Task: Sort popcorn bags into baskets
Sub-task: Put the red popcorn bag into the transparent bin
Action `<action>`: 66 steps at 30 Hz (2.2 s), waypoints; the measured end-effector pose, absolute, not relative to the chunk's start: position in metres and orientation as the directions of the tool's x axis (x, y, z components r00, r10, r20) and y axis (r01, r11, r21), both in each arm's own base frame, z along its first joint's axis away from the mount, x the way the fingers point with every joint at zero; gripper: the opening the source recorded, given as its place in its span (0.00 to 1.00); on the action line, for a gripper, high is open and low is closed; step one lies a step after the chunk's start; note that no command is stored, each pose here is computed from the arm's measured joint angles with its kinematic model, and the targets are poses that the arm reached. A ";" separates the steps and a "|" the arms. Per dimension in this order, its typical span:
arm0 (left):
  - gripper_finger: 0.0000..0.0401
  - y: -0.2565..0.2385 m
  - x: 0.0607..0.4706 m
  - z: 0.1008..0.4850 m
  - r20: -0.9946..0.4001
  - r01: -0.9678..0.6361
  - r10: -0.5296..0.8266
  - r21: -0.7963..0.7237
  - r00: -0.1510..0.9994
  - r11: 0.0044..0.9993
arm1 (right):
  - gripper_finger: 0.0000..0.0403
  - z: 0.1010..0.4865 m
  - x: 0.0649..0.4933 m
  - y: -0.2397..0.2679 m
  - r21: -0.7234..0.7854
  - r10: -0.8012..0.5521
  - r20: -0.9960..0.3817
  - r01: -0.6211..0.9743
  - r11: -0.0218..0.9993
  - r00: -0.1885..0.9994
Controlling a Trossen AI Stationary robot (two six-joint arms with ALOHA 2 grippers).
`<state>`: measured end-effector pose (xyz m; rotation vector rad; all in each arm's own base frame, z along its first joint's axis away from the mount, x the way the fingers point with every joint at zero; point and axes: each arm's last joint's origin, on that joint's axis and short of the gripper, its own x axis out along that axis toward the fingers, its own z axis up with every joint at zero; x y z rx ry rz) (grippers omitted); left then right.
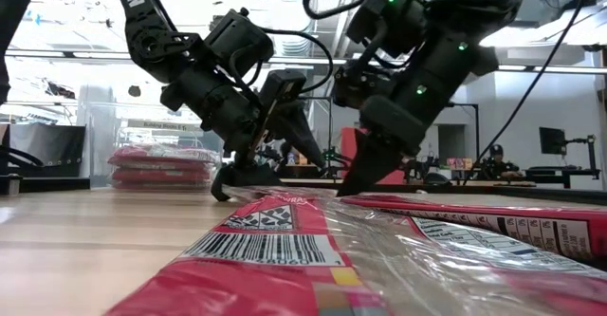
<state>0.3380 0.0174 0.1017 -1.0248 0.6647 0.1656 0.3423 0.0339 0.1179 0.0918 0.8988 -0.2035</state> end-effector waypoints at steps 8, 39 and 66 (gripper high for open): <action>0.55 0.017 0.338 0.101 -0.587 -0.438 -0.171 -0.739 0.791 0.512 | 0.06 0.124 0.344 0.014 0.053 -0.093 -0.780 0.213 0.976 0.619; 0.00 0.022 0.332 0.165 -0.407 -0.341 -0.037 -0.809 0.913 0.479 | 0.07 0.249 0.278 0.007 -0.076 -0.210 -0.671 0.216 0.973 0.711; 0.58 0.014 0.325 0.131 -0.623 -0.528 -0.024 -0.682 0.782 0.506 | 0.06 0.170 0.306 0.033 -0.019 -0.096 -0.747 0.122 0.992 0.658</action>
